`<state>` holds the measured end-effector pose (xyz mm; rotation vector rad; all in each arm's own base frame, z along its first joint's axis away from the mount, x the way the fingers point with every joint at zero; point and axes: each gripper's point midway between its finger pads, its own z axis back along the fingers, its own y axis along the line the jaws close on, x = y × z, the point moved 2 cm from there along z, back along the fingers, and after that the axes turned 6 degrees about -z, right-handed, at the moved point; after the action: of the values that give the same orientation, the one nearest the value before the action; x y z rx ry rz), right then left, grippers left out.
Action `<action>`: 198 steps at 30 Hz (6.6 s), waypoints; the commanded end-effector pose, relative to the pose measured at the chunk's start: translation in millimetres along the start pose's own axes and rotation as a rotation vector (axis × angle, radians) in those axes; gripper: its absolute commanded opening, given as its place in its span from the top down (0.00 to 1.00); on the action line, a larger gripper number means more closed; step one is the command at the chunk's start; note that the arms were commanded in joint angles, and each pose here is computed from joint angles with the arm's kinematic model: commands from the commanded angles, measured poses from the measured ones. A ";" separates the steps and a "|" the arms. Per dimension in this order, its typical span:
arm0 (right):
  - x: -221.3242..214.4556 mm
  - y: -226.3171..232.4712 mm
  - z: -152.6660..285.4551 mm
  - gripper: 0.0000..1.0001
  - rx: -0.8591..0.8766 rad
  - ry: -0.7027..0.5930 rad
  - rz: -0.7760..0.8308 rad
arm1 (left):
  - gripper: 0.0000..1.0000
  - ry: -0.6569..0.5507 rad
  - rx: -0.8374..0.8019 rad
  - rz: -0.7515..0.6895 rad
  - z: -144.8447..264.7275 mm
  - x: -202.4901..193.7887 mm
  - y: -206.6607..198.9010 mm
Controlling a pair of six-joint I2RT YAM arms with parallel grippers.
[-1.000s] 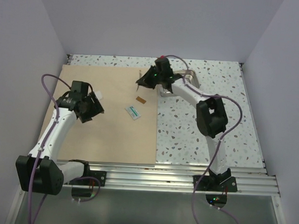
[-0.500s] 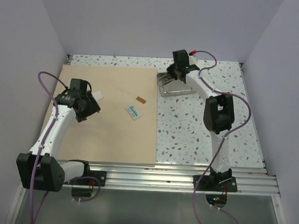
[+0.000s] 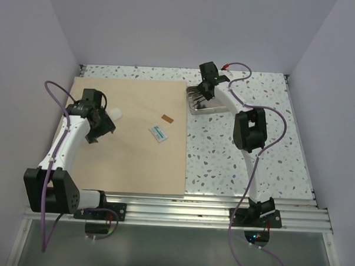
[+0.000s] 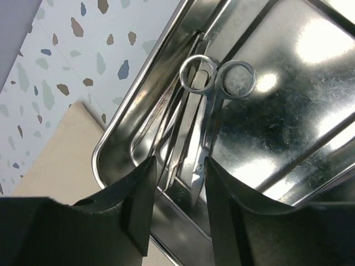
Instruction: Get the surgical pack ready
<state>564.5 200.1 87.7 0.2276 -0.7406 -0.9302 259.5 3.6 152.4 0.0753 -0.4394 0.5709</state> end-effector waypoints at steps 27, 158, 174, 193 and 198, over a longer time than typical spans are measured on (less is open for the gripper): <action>-28.9 -77.5 191.8 0.39 0.339 0.385 0.656 | 0.37 0.026 0.205 -0.068 -70.9 98.9 -38.8; -101.1 -120.4 183.7 0.37 0.404 0.721 0.684 | 1.00 -0.027 0.409 -0.290 -115.2 123.3 -30.5; -104.0 -121.5 178.6 0.37 0.391 0.733 0.685 | 1.00 0.012 0.410 -0.309 -144.5 112.4 -32.9; -108.6 -120.8 173.0 0.37 0.385 0.754 0.676 | 1.00 -0.016 0.412 -0.325 -145.6 116.1 -39.0; -109.0 -121.4 172.8 0.37 0.385 0.757 0.679 | 1.00 0.002 0.410 -0.336 -153.3 109.4 -39.3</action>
<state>324.1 227.9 94.8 0.5454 -0.2152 -0.0367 415.0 54.7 67.8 0.5166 -0.2701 0.3217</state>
